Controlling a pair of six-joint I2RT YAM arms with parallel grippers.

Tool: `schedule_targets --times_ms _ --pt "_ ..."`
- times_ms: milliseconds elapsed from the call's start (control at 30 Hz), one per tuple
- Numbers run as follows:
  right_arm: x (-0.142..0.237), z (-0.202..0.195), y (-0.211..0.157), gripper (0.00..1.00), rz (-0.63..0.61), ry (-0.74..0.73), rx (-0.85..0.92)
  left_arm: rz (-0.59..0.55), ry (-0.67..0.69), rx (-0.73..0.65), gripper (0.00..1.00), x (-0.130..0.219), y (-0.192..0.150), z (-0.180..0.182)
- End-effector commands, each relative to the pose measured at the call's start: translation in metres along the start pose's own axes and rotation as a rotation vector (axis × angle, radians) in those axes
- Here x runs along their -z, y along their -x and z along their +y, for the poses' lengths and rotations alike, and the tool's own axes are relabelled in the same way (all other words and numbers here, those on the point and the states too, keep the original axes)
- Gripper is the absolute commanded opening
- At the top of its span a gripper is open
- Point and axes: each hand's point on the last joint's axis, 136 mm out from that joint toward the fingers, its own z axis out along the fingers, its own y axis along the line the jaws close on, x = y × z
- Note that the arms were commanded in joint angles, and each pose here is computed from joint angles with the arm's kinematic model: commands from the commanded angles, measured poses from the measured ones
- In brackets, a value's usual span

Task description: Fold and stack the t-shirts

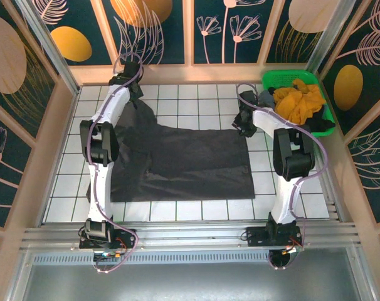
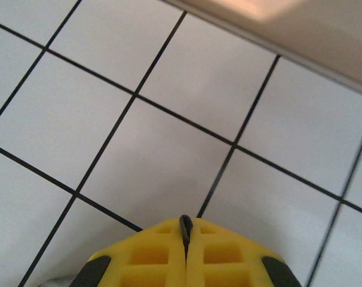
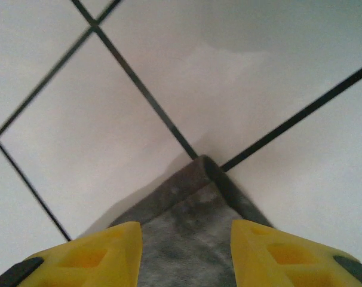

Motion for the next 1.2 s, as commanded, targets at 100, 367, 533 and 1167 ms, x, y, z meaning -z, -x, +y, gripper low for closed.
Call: schedule_targets --times_ms 100,367,533,1167 --pt "-0.016 -0.011 -0.002 0.44 0.024 -0.077 -0.004 0.024 -0.060 -0.007 0.00 0.015 -0.003 -0.005" --pt "-0.034 -0.022 -0.012 0.43 0.065 -0.114 0.005 0.074 -0.098 -0.015 0.00 0.012 -0.017 -0.010" --pt "-0.035 -0.022 -0.015 0.23 0.079 -0.098 0.019 0.117 -0.094 -0.034 0.00 0.006 -0.031 -0.007" --pt "0.059 0.003 -0.009 0.00 -0.092 0.131 0.217 0.089 -0.095 0.084 0.00 0.109 -0.074 0.068"
